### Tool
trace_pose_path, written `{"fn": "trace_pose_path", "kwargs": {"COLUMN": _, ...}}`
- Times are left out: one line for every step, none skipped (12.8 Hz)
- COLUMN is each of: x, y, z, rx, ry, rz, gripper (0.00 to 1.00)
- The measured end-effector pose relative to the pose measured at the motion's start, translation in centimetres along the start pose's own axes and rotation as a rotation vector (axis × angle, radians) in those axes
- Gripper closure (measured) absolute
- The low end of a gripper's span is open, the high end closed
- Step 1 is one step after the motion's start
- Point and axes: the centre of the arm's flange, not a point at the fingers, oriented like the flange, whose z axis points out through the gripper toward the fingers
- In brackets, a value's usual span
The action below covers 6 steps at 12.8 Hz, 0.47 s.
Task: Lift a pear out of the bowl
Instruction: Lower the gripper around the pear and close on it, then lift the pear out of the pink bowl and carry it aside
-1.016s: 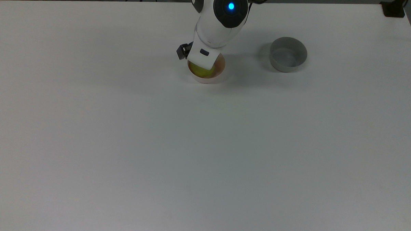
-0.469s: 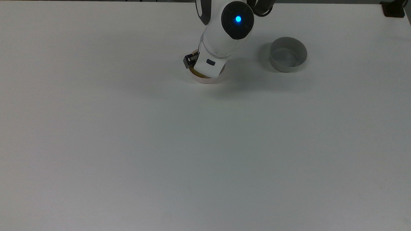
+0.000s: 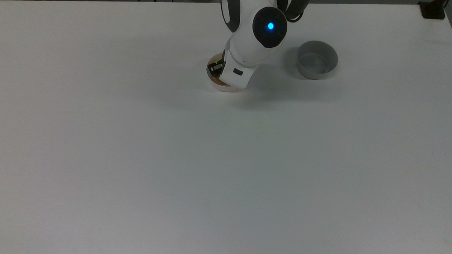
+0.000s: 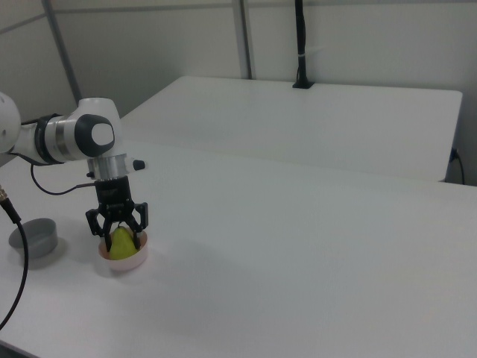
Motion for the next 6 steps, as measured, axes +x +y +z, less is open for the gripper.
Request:
{"fn": "trace_pose_path", "kwargs": {"x": 0.0, "y": -0.1, "z": 0.0, "rx": -0.004, "ry": -0.001, "rz": -0.003, "gripper": 0.32}}
{"fn": "trace_pose_path", "kwargs": {"x": 0.0, "y": -0.1, "z": 0.0, "rx": -0.006, "ry": -0.001, "rz": -0.004, "gripper": 0.32}}
{"fn": "trace_pose_path", "kwargs": {"x": 0.0, "y": -0.1, "z": -0.1, "rx": -0.006, "ry": 0.0, "rz": -0.004, "gripper": 0.32}}
{"fn": "trace_pose_path", "kwargs": {"x": 0.0, "y": -0.1, "z": -0.4, "rx": -0.007, "ry": 0.006, "rz": -0.003, "gripper": 0.32}}
{"fn": "trace_pose_path", "kwargs": {"x": -0.2, "y": 0.1, "z": -1.5, "rx": -0.011, "ry": 0.028, "rz": -0.001, "gripper": 0.32}}
{"fn": "trace_pose_path", "kwargs": {"x": -0.8, "y": 0.2, "z": -3.6, "rx": -0.011, "ry": 0.039, "rz": -0.002, "gripper": 0.32}}
